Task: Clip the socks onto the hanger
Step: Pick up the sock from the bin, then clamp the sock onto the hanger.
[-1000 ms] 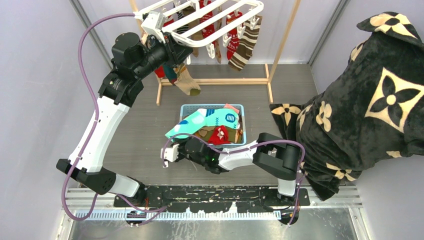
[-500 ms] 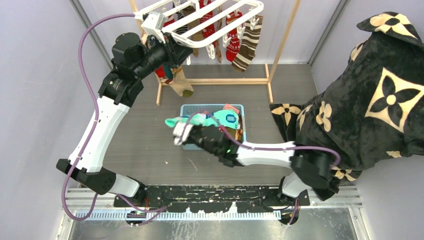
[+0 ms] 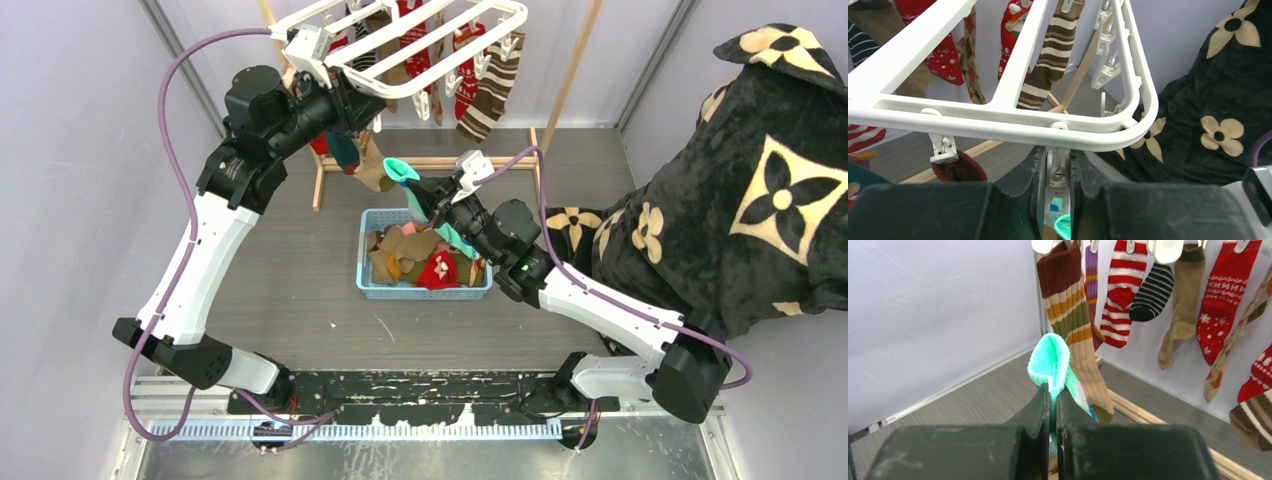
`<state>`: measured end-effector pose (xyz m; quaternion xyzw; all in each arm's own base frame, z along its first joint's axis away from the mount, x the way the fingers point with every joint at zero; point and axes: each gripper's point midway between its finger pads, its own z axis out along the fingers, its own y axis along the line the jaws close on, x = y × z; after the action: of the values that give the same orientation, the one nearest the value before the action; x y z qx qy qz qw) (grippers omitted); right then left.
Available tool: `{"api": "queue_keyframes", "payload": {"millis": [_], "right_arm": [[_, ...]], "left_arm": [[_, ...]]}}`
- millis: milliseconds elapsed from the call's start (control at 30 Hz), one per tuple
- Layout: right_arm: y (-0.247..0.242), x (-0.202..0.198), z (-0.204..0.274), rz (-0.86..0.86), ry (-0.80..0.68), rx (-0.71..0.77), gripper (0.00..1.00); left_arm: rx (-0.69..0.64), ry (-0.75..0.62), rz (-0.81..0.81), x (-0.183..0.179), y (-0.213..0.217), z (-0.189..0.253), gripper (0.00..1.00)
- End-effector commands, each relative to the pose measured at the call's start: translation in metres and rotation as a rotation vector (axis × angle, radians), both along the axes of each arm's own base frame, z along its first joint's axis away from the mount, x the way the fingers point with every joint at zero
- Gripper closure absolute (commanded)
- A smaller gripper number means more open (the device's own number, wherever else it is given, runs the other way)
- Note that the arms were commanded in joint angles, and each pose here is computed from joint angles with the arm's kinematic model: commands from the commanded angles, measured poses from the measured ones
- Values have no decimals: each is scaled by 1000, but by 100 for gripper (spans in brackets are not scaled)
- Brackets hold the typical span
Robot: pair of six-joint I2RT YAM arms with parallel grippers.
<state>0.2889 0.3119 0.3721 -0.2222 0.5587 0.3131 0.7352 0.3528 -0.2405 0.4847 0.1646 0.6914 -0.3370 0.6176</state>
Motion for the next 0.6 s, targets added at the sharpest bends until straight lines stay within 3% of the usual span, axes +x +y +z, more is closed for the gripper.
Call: {"api": "queue_keyframes", "payload": {"millis": [0, 333, 567], "right_arm": [[4, -1, 38, 42, 11, 129, 99], [-3, 20, 72, -38, 92, 380, 99], [-9, 20, 75, -140, 89, 434, 99]], "left_arm": [[-26, -33, -52, -22, 0, 20, 96], [-28, -21, -47, -23, 1, 14, 97], [-35, -35, -21, -20, 2, 12, 97]]}}
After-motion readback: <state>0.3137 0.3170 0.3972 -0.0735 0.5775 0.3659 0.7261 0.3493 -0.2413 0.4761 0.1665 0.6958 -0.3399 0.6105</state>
